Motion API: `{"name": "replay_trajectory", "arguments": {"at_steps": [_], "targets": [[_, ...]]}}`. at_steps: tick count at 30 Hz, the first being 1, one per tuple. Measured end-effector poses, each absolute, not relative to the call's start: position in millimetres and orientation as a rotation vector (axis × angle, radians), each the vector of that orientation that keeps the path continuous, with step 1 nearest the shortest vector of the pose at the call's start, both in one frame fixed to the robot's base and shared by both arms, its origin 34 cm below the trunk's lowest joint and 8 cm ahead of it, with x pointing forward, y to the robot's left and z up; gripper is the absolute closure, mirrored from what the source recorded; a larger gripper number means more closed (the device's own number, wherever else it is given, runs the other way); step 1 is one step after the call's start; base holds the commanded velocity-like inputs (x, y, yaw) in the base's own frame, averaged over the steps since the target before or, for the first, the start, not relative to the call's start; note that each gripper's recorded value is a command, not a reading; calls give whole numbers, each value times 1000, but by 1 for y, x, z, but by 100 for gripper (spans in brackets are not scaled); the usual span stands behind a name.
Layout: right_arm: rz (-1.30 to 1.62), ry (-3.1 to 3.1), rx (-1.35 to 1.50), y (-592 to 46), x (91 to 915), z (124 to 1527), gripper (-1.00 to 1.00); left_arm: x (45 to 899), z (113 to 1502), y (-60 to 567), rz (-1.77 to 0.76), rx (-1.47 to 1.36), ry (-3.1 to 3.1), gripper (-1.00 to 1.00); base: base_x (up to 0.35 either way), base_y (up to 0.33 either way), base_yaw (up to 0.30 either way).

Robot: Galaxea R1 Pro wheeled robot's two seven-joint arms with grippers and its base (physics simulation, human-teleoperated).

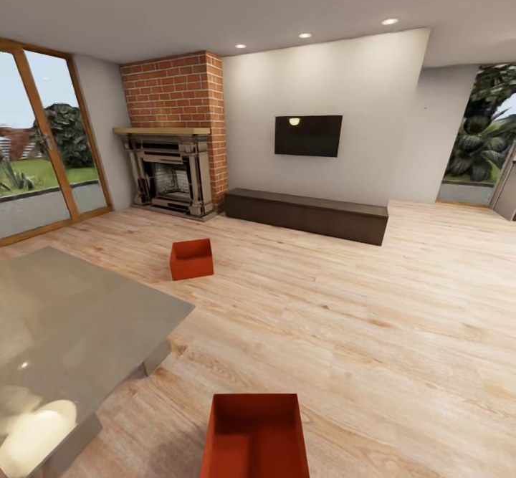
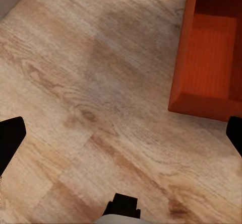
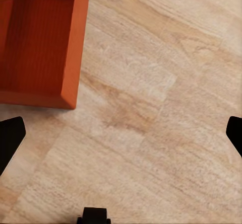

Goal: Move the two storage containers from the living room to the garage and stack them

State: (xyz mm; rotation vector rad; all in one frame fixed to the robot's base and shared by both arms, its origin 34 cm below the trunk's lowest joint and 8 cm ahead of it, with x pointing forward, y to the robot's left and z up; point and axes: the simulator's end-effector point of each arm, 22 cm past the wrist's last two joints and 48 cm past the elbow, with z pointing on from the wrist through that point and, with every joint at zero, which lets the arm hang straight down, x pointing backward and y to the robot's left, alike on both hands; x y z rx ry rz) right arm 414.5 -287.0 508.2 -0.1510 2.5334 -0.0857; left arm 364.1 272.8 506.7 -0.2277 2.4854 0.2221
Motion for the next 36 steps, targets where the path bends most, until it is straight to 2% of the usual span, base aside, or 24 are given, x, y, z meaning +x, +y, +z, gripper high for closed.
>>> {"name": "replay_trajectory", "arguments": {"at_steps": [17, 36], "targets": [[-86, 2534, -151, -287, 415, 508, -100, 364, 507, 273, 222, -227, 2486, -100, 94, 15, 0], [-84, 2538, -146, -287, 413, 507, -100, 364, 506, 268, 211, -224, 2489, -100, 4, 0, 0]]}}
